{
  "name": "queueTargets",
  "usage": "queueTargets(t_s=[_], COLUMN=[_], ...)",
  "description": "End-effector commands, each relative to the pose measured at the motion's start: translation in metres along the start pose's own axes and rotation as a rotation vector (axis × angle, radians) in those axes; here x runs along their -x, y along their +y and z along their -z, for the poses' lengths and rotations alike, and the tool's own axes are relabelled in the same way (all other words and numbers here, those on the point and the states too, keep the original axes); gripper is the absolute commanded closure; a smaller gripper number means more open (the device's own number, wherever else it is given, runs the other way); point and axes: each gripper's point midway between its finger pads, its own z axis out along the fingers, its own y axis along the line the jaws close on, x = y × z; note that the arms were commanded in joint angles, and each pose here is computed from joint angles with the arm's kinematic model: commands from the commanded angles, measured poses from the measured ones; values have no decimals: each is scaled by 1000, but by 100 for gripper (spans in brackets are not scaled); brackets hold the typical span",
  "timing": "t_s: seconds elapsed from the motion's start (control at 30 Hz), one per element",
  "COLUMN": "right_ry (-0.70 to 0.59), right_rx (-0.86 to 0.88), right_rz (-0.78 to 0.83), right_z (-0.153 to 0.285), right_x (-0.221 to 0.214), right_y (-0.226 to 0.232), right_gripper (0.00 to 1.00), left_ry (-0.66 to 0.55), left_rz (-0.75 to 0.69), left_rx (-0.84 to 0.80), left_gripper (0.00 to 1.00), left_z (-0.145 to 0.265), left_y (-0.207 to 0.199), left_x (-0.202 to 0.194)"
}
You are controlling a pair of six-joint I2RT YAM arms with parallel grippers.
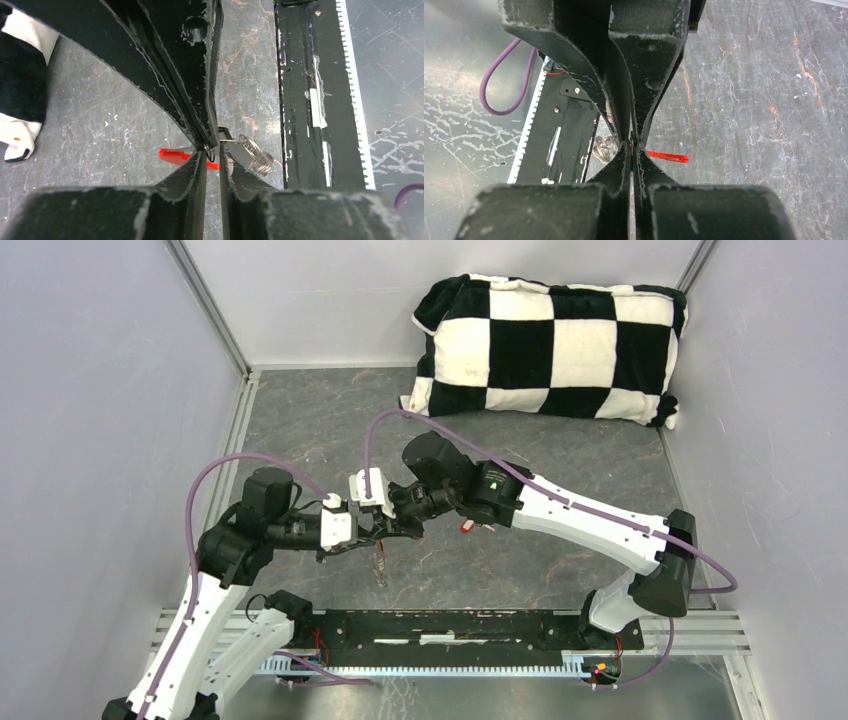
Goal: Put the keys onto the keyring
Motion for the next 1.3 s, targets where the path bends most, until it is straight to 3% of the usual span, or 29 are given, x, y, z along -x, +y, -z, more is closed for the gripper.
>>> queueTargets(t_s=[0.0,0.07,0.13,0.33,0.47,0.77,1.0,1.17,1.27], right_ry=[2,4,0,-131,-278,-547,-649,-653,-649], right_rx=[-22,-22,-26,-99,-178,-178,-122,-113,-104], right_rz=[47,49,48,-5,-91,-243,-293,-311,-313], right_z=[3,4,5,22,44,69,77,74,73], right_x=[16,16,17,34,36,48,62,60,58], right_y=[-4,-4,-4,-9,-17,-12,-8,-9,-8], right_gripper=[100,100,99,63,54,53,54,63,73], left_ry=[-11,-4,13,-4,-79,-283,-334,-345,-340], left_rz=[-81,-99,-101,-94,-46,1,-18,-23,-28], left_rx=[-5,-14,-11,49,134,172,171,166,167], left_gripper=[84,95,98,98,98,98,98,98,98], left_z=[4,4,4,5,6,11,14,15,15], left_y=[1,0,1,13,24,22,28,29,29], left_x=[9,8,3,10,27,67,86,91,90])
